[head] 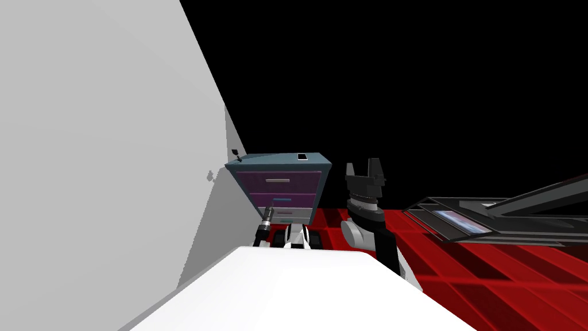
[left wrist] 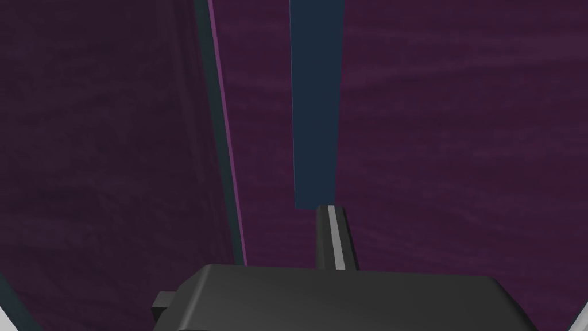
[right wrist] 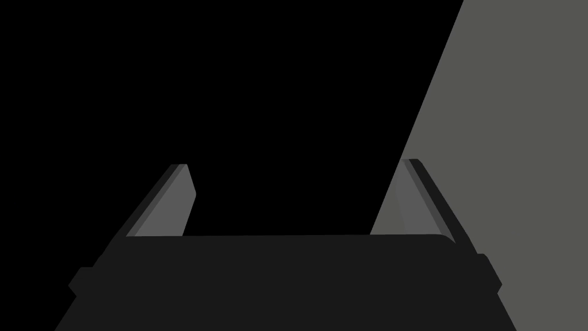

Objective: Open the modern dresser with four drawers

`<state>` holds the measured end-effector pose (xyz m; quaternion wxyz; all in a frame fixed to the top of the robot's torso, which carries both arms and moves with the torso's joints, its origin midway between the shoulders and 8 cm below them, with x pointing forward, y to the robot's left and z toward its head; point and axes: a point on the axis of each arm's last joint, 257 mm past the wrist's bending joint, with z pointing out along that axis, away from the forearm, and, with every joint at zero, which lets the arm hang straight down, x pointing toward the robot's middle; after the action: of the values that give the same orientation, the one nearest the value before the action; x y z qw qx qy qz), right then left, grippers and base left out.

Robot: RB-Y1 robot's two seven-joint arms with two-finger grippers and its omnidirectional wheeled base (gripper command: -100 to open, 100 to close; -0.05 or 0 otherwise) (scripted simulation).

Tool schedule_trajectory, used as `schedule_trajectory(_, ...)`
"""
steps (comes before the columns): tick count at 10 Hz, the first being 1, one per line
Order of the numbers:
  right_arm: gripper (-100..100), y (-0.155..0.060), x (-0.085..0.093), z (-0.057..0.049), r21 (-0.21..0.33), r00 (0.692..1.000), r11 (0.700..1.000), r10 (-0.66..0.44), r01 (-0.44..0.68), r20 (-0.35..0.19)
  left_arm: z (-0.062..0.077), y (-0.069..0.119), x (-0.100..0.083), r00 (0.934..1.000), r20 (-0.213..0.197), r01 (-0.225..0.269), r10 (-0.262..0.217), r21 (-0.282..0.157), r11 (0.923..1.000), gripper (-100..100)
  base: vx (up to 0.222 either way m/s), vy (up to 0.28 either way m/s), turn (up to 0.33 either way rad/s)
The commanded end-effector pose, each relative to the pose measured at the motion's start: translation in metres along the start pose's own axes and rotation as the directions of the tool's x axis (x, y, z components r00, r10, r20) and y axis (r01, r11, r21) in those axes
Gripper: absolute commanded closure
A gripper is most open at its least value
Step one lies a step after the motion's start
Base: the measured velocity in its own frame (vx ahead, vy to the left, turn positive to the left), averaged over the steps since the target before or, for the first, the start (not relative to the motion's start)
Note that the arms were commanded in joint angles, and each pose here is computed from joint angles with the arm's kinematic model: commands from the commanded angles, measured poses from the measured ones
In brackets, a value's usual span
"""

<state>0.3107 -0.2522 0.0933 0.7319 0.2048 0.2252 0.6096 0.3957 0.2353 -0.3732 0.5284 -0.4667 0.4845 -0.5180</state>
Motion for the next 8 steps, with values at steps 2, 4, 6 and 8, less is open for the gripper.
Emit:
schedule_trajectory(2, 0, 0.000, 0.000, 0.000, 0.000, 1.000, 1.000, 0.000, 0.000, 0.000, 0.002, 0.002, -0.026, 0.9974, -0.021, -0.069, 0.069, -0.013, 0.9975, -100, -0.008, -0.005, 0.005)
schedule_trajectory(4, 0, 0.000, 0.000, 0.000, 0.000, 1.000, 1.000, 0.000, 0.000, 0.000, 0.011, 0.002, -0.039, 0.9941, -0.032, -0.105, 0.104, -0.025, 0.9942, -100, -0.036, -0.017, 0.012)
schedule_trajectory(6, 0, 0.000, 0.000, 0.000, 0.000, 1.000, 1.000, 0.000, 0.000, 0.000, 0.023, 0.000, -0.023, 0.9973, -0.025, -0.070, 0.069, -0.029, 0.9971, -100, -0.073, -0.031, 0.019)
schedule_trajectory(8, 0, 0.000, 0.000, 0.000, 0.000, 1.000, 1.000, 0.000, 0.000, 0.000, 0.027, -0.002, -0.006, 0.9995, -0.015, -0.027, 0.027, -0.025, 0.9993, -100, -0.049, -0.033, 0.007)
